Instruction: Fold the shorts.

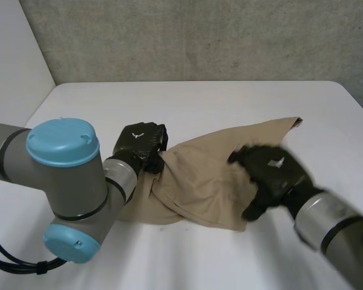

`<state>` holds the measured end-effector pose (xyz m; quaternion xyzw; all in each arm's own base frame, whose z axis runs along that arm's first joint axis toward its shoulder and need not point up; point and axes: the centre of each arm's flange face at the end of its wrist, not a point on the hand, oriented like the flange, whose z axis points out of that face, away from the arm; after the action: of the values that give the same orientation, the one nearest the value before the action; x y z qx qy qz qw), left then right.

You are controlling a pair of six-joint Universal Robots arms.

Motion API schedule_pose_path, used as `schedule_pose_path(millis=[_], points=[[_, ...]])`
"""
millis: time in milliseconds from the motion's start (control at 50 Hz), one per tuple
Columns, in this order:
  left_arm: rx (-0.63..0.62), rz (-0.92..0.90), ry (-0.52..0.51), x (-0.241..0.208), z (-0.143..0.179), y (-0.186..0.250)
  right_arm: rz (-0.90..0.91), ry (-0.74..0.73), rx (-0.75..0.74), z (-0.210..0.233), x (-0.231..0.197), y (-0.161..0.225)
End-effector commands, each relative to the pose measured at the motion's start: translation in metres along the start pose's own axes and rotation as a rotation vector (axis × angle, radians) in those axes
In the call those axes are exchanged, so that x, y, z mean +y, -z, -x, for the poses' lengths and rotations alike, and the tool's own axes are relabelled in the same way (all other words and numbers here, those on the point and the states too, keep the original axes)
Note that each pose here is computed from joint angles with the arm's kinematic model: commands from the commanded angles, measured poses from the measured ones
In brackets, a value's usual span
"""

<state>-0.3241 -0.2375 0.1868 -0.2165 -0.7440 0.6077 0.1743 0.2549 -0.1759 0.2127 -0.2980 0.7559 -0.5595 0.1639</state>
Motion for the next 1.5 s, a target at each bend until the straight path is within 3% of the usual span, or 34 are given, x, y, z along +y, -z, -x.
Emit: schedule_pose_path(millis=[20, 320, 760, 1000, 1120, 1200, 1360, 1500], points=[[-0.016, 0.009, 0.001, 0.005, 0.003, -0.009, 0.07, 0.077, -0.074, 0.022, 0.042, -0.017], [-0.043, 0.017, 0.005, 0.006, 0.01, -0.01, 0.045, 0.201, -0.032, 0.018, 0.072, -0.05], [-0.055, 0.023, 0.009, 0.007, 0.015, -0.011, 0.017, 0.222, -0.02, 0.016, 0.081, -0.067], [-0.025, 0.078, -0.009, -0.006, 0.009, 0.016, -0.008, 0.214, 0.188, -0.021, 0.053, -0.066], [-0.053, 0.065, -0.002, -0.022, 0.021, 0.031, 0.07, 0.196, 0.245, -0.047, 0.06, -0.063], [-0.103, 0.064, 0.019, -0.025, 0.048, 0.031, 0.071, 0.204, 0.241, -0.051, 0.058, -0.06], [0.05, 0.126, 0.064, -0.008, 0.059, 0.028, 0.054, 0.206, 0.228, -0.049, 0.053, -0.055], [0.104, 0.185, 0.084, 0.01, 0.056, 0.026, 0.045, 0.208, 0.232, -0.049, 0.049, -0.053]])
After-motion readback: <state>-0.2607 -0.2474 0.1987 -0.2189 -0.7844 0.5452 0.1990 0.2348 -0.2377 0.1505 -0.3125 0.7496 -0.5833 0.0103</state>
